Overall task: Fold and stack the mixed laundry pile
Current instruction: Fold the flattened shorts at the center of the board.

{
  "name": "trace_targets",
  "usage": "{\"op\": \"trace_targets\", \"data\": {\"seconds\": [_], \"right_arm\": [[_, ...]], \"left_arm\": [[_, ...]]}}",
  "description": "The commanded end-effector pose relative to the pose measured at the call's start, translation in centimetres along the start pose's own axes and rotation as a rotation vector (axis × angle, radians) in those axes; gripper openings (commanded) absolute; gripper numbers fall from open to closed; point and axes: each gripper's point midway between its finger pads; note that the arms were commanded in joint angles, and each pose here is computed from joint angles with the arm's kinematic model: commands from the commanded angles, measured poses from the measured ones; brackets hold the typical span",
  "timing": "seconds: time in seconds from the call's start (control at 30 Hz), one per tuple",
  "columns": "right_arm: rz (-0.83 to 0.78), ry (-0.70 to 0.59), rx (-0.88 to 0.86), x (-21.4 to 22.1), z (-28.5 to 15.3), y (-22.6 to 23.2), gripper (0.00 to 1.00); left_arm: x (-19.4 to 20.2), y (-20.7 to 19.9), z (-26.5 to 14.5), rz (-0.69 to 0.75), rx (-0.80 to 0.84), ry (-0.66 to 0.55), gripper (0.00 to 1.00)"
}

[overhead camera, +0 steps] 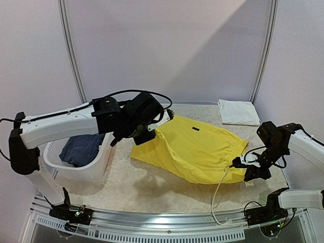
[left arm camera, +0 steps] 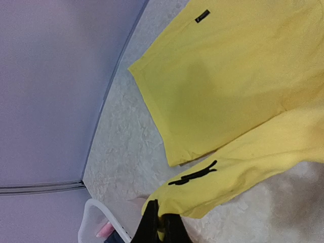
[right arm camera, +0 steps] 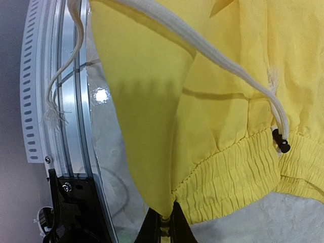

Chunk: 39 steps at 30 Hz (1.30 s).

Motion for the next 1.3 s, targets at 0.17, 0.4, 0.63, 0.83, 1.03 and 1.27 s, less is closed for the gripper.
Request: {"op": "trace_targets", "data": {"seconds": [0.17,0.4,0.63,0.83,1.03,1.27], "right_arm": [[0.215,-0.118,-0.16,-1.4,-1.9,0.2,0.0],[0.276,-0.186,-0.212,-4.1,-4.7,-1.6,0.0],[0.422,-0.236,-0.352,-5.9,-6.2,-3.4,0.0],[0.516,-0.259,-0.412,-6.0,-6.9,-5.9,0.0],[0.629,-0.283,-0.477,-5.8,-6.2,-9.1,0.0],[0.775,-0.329,-0.529,-4.6,-4.3,-13.8,0.0]], "left_arm": [[-3.7,5.8,4.5,-0.066,-0.13,-0.022,0.0],[-5.6,9.5,6.9,-0.103,-0.187,-0.037,0.0],[-6.6,12.9,8.7,-0.147,-0.262,-0.026,0.0],[-6.1,14.1,12.1,-0.167,-0.277,0.02,0.0],[-6.6,14.7,15.8,-0.173,-0.303,0.029,0.0],[-8.8,15.5,19.3,-0.153,-0.378,-0.01,0.0]]}}
Point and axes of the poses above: each gripper's point midway between its finger pads, its own z axis out along the fingers, its own y axis along the line the jaws close on, x = y × z, and after that the axes turned 9 degrees about z, right-handed
